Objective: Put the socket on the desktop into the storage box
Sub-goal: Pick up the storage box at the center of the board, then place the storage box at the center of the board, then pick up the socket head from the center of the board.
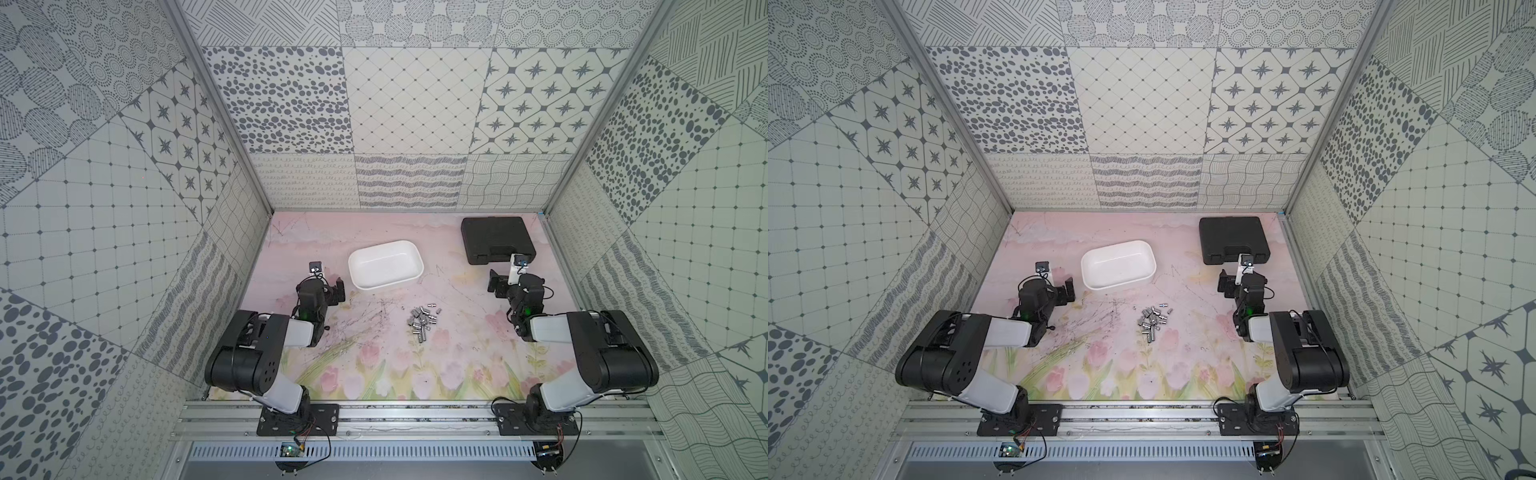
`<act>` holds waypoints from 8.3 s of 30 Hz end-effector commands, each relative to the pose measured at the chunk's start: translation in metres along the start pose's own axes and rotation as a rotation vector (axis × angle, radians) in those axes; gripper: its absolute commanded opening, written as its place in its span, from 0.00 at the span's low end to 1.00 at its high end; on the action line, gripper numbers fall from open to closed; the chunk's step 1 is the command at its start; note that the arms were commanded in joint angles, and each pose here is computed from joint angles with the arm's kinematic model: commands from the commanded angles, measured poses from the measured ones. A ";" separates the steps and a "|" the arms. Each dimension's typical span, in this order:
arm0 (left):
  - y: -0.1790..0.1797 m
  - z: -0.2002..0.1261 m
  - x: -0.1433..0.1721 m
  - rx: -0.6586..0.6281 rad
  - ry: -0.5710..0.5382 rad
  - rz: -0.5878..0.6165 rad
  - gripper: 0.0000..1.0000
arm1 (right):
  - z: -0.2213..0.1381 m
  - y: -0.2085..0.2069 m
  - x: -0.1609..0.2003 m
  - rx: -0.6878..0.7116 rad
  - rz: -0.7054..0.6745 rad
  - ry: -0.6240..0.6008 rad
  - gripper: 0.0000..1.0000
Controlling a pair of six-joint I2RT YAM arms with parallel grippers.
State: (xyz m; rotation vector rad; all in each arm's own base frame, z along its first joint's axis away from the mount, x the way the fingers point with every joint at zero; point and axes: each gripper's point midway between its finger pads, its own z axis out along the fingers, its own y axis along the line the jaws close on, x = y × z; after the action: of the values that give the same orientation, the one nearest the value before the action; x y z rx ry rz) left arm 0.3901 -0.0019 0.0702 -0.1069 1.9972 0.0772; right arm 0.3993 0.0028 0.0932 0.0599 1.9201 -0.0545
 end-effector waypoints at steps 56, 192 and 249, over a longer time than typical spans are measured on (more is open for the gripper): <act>-0.126 -0.091 -0.071 0.207 0.430 -0.298 0.80 | -0.111 0.025 -0.029 -0.145 0.612 0.290 0.96; -0.033 -0.180 0.040 0.065 0.418 -0.476 0.72 | -0.083 0.214 0.082 -0.205 -0.204 0.640 0.37; -0.037 -0.180 0.040 0.077 0.426 -0.472 0.72 | -0.091 0.217 0.082 -0.217 -0.208 0.666 0.05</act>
State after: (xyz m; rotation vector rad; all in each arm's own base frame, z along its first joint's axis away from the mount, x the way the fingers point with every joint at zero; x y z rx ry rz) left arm 0.2112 -0.0552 0.1007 -0.6080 2.3603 -0.3327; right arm 0.3004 0.2227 0.0269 -0.3255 2.6166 -0.0068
